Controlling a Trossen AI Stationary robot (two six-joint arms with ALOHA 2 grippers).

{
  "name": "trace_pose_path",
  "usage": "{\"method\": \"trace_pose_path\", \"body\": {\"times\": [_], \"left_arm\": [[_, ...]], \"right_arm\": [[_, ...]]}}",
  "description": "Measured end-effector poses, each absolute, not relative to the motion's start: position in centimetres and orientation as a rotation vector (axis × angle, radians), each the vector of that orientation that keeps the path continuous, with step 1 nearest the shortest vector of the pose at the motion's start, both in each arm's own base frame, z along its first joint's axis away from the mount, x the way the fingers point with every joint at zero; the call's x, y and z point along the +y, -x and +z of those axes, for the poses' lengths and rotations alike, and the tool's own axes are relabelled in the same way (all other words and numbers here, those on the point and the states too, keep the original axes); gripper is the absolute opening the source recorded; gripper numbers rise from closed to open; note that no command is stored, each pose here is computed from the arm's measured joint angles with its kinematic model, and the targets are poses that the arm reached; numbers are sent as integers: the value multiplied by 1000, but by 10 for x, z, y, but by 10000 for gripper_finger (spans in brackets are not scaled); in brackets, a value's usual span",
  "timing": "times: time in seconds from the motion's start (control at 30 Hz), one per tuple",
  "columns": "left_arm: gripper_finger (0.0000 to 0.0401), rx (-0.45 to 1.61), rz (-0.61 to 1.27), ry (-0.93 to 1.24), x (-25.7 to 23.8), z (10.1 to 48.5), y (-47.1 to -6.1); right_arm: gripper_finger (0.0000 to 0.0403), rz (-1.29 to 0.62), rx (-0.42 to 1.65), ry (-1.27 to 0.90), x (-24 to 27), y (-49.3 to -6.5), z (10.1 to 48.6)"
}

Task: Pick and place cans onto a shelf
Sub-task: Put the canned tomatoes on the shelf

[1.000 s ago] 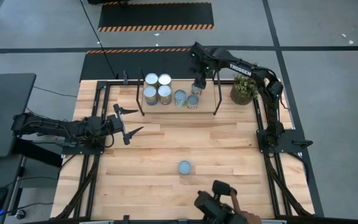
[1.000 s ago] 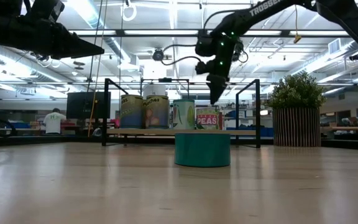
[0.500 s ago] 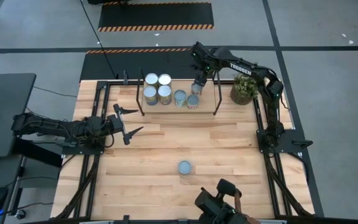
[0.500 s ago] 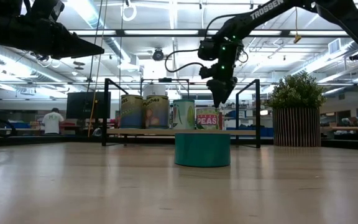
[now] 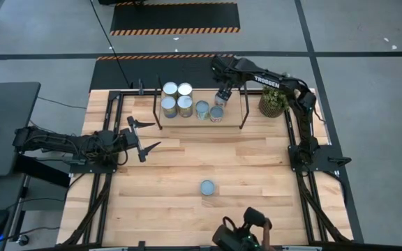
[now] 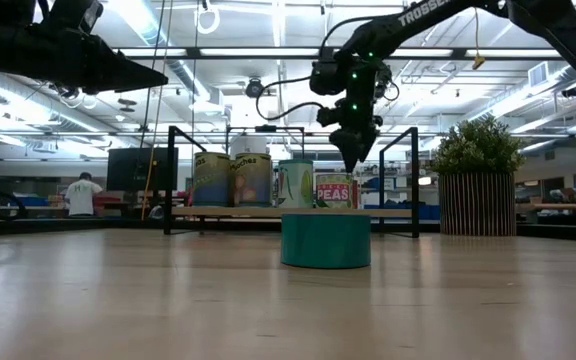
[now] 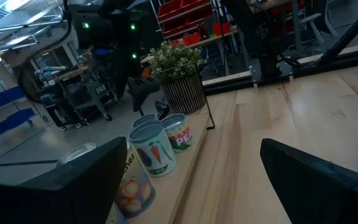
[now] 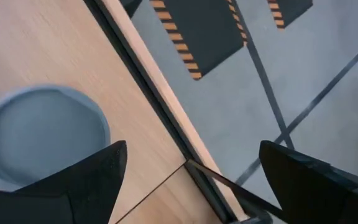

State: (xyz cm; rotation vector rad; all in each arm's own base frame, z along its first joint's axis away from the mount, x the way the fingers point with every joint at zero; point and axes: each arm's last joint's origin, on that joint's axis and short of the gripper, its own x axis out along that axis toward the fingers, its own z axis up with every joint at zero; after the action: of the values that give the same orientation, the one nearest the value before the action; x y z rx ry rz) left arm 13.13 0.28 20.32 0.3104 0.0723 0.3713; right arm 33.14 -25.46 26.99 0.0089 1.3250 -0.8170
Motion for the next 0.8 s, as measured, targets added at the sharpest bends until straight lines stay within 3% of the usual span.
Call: {"method": "trace_pose_path", "body": {"times": [0.23, 0.8], "left_arm": [[375, 75, 371, -311, 3, 203, -131], [375, 76, 370, -311, 3, 203, -131]], "right_arm": [[373, -807, 1424, 78, -246, -334, 251], [373, -713, 1350, 154, -246, -345, 253]]}}
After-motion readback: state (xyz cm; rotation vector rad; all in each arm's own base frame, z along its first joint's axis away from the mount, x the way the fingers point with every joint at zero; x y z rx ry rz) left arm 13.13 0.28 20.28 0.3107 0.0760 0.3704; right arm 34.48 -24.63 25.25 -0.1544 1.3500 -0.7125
